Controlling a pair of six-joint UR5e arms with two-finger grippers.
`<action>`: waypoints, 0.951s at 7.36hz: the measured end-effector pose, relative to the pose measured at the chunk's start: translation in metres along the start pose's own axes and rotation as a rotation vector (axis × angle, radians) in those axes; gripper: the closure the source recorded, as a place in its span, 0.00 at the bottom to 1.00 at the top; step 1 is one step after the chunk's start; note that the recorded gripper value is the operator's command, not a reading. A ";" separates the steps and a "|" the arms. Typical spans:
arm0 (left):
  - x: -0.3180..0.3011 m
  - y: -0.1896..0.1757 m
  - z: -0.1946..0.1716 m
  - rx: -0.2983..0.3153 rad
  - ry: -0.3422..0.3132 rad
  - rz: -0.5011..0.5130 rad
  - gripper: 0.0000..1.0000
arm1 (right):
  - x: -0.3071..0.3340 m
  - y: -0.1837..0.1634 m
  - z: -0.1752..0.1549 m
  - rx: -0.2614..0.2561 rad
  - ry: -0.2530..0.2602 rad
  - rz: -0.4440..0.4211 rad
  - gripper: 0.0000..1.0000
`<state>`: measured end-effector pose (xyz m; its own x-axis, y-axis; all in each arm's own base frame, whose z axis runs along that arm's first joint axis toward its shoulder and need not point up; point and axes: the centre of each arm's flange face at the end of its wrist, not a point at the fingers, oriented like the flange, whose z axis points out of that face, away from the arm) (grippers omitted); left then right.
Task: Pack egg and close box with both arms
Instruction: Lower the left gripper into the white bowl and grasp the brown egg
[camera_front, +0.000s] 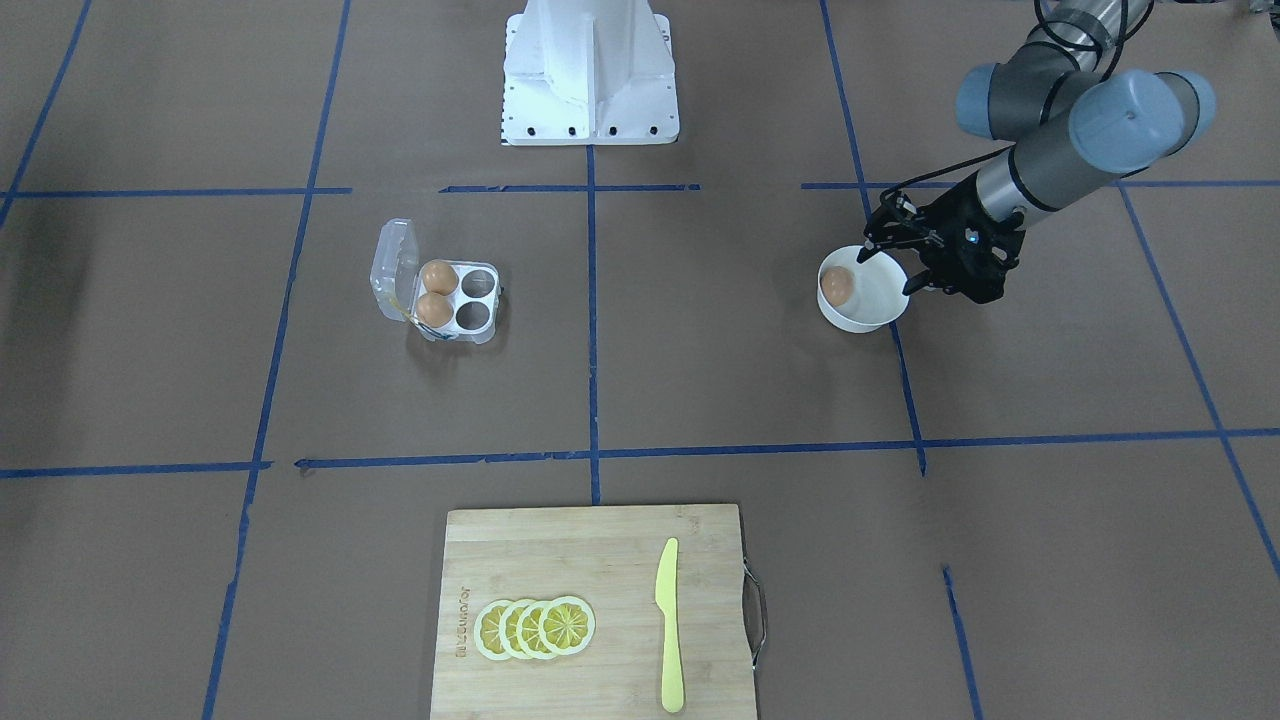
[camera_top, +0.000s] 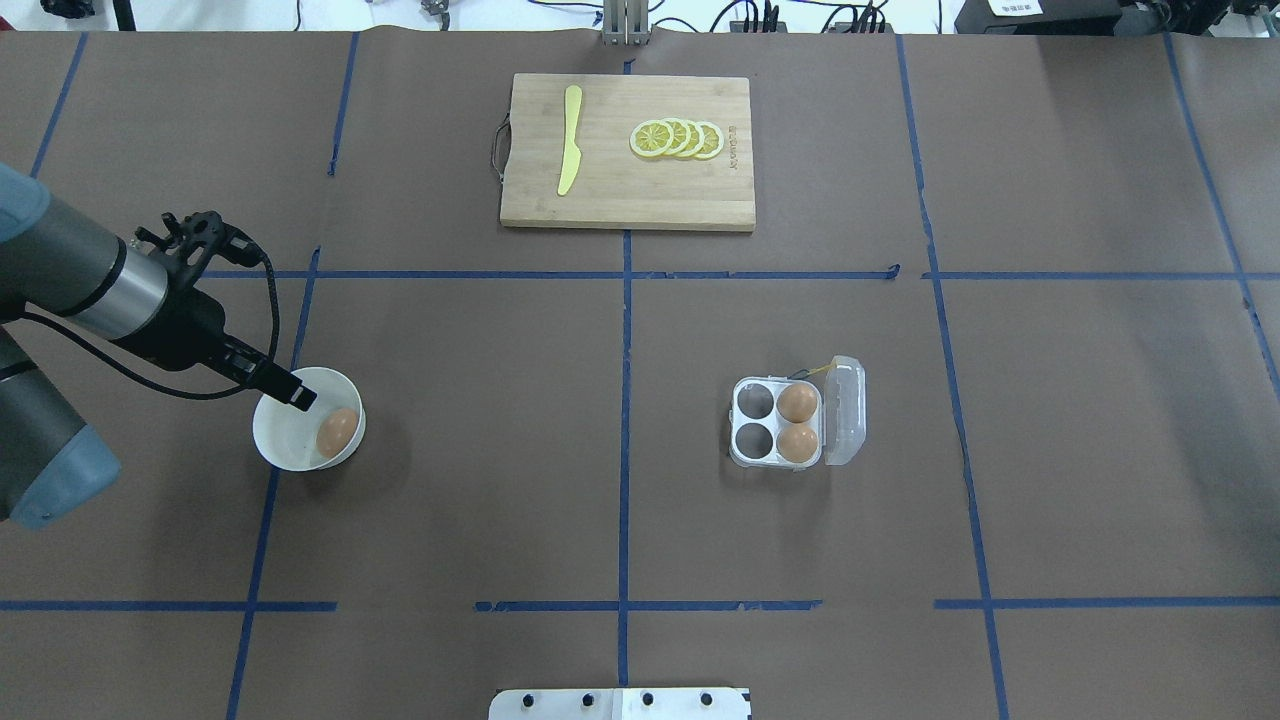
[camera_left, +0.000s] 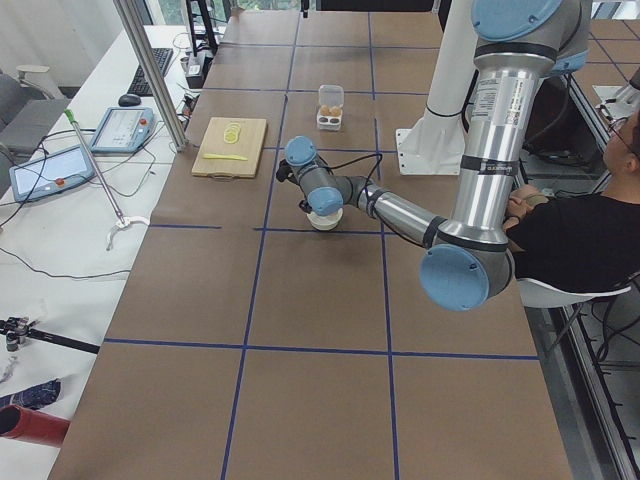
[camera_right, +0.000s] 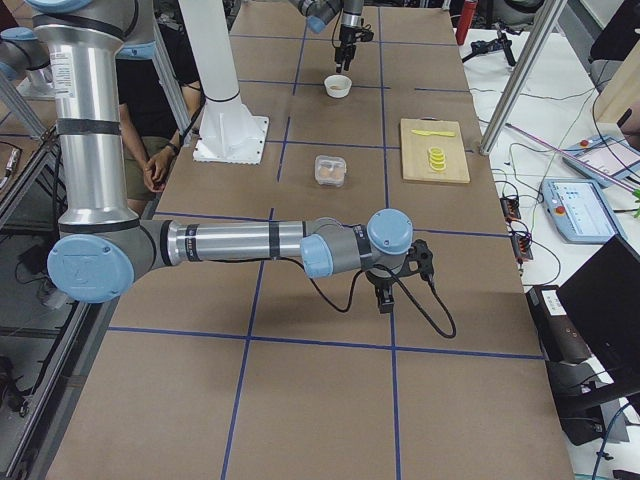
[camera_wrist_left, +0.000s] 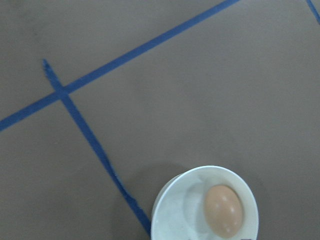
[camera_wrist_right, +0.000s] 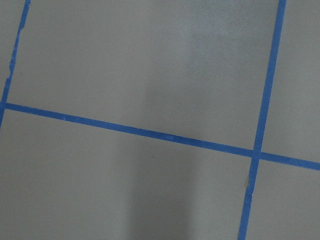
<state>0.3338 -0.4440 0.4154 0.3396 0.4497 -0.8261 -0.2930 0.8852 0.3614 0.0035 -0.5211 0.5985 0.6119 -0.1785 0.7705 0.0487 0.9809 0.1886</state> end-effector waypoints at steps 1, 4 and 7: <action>0.001 -0.001 0.012 -0.014 -0.004 -0.013 0.26 | 0.000 0.000 0.001 -0.002 -0.001 0.001 0.00; -0.002 -0.003 0.037 -0.032 -0.033 -0.019 0.29 | 0.001 0.000 0.002 -0.004 -0.002 0.003 0.00; 0.007 -0.001 0.053 -0.054 -0.028 -0.006 0.37 | 0.001 -0.001 0.002 -0.004 -0.001 0.001 0.00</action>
<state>0.3836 -0.4361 0.4323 0.3658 0.4486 -0.8155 -0.3387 0.8803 0.3323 0.0028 -0.5228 0.6003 0.6116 -0.1771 0.7711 0.0506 0.9814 0.1853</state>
